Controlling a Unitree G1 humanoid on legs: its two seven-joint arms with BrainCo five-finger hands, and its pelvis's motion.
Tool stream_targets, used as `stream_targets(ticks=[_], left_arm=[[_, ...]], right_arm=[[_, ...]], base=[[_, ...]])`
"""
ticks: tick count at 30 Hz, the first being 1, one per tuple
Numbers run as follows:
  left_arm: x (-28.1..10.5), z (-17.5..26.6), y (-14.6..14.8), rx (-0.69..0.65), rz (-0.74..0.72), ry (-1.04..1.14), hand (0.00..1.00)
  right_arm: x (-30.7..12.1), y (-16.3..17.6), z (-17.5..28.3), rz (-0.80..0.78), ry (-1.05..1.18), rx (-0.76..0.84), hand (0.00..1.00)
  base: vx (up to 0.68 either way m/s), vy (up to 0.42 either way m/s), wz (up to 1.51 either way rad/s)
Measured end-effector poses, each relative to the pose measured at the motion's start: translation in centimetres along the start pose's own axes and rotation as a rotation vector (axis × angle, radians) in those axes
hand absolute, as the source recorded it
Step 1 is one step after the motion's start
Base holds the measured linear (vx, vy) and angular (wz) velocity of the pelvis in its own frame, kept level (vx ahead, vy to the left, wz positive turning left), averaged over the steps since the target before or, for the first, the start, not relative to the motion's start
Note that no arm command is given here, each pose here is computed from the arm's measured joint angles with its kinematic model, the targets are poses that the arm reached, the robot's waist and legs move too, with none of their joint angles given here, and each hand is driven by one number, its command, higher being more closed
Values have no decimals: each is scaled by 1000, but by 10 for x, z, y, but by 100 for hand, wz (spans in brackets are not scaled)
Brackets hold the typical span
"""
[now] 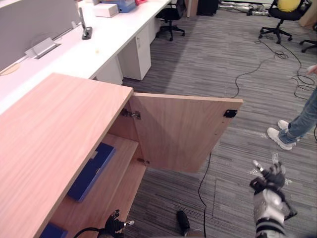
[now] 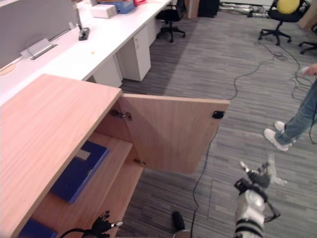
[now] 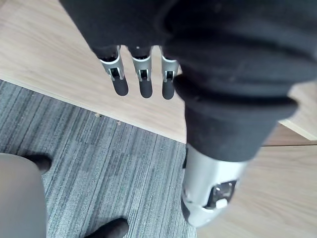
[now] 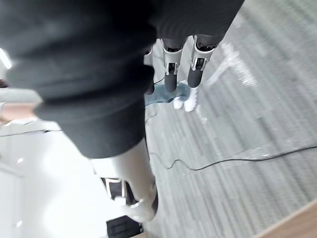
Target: Walk over to the cabinet, pick up the folder, carry it to the office cabinet, place the folder inside the office cabinet, then close the office cabinet door
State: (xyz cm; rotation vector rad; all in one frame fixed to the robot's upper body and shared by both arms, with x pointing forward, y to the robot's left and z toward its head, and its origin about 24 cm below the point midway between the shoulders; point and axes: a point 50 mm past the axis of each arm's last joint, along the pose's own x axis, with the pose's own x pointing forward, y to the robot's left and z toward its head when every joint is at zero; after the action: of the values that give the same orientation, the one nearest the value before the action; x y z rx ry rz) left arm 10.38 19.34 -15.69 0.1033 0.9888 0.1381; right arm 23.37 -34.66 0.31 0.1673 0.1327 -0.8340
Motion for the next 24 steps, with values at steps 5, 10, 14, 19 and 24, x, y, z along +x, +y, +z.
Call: stream_targets(ticks=[5,10,14,19,24], left_arm=[[-2,-5,2,-9,4,14,0],[-1,-4,0,-34,2,12,0],[-1,-2,-1,-61,1,9,0],[1,4,-3,-75,-5,-7,0],[1,4,-4,-74,-12,-8,0]], right_arm=[[23,38,40,124,-96,-18,0],[28,72,34,234,-9,-61,0],[30,103,48,329,-17,-91,0],[40,114,72,354,-24,-110,0],[42,112,68,343,20,-65,0]], base=[[-97,-24,4],[-2,-39,18],[42,-30,11],[26,8,12],[10,-12,14]])
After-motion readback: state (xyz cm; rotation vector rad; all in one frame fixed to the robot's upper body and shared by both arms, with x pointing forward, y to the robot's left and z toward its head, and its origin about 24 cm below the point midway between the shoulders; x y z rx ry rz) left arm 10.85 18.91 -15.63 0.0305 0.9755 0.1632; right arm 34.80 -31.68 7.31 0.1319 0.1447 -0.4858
